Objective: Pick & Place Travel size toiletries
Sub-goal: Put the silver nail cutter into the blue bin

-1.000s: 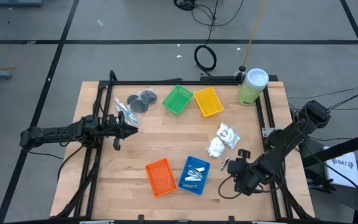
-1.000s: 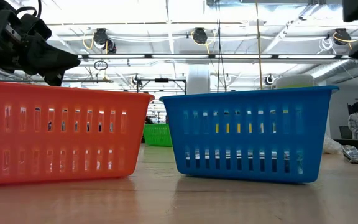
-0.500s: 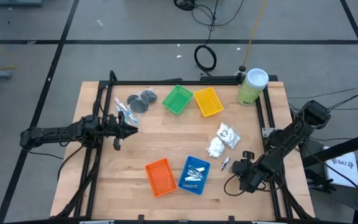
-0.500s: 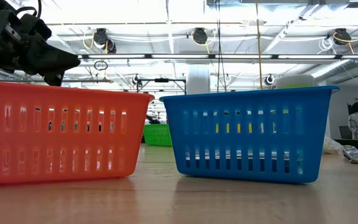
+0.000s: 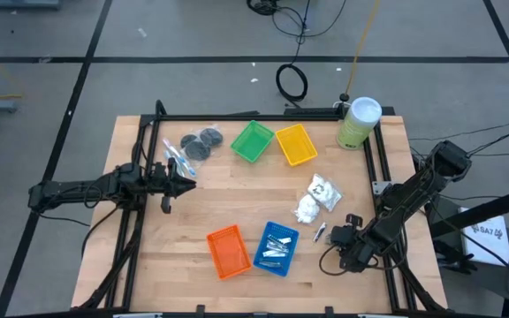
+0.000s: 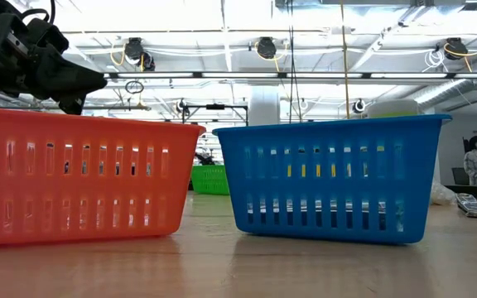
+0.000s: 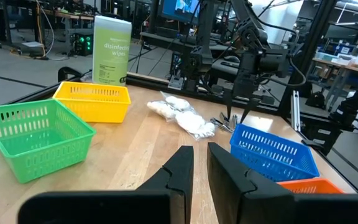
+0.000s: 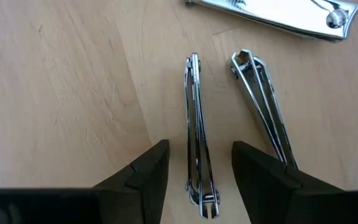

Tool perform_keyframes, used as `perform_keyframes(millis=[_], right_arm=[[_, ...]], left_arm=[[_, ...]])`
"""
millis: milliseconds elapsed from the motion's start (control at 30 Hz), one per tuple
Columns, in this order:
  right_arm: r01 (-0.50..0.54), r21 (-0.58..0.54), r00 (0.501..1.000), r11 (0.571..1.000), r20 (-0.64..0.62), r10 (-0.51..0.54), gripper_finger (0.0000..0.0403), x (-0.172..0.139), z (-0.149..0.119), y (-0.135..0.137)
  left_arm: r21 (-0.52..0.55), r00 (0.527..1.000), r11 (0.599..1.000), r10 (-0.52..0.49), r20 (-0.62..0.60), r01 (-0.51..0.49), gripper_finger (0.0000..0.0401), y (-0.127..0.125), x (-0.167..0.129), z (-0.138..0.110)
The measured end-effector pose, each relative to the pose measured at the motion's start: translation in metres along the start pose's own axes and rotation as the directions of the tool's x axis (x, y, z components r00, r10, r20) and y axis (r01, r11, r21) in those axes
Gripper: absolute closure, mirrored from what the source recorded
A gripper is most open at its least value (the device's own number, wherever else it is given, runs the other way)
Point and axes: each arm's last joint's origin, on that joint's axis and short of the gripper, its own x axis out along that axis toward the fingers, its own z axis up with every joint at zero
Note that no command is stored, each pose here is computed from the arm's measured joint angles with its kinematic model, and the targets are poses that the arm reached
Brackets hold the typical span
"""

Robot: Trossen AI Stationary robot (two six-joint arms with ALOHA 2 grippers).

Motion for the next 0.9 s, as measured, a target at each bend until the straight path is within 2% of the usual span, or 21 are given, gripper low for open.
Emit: perform_keyframes(millis=[267,700,900], right_arm=[[0.010,-0.012,1.000,1.000,0.017,-0.010,0.0247,0.0004,0.0002,-0.0004],[-0.002,-0.012,1.000,1.000,0.028,0.002,0.0348,0.0007,0.0010,0.0008],[-0.005,-0.011,1.000,1.000,0.029,0.006,0.0372,0.0008,0.0012,0.0011]], left_arm=[[0.000,1.000,1.000,0.000,0.000,0.000,0.0357,0.0000,0.0000,0.0001],[0.000,1.000,1.000,0.000,0.000,0.000,0.0357,0.0000,0.0000,0.0000],[0.000,1.000,1.000,0.000,0.000,0.000,0.0357,0.0000,0.0000,0.0000]])
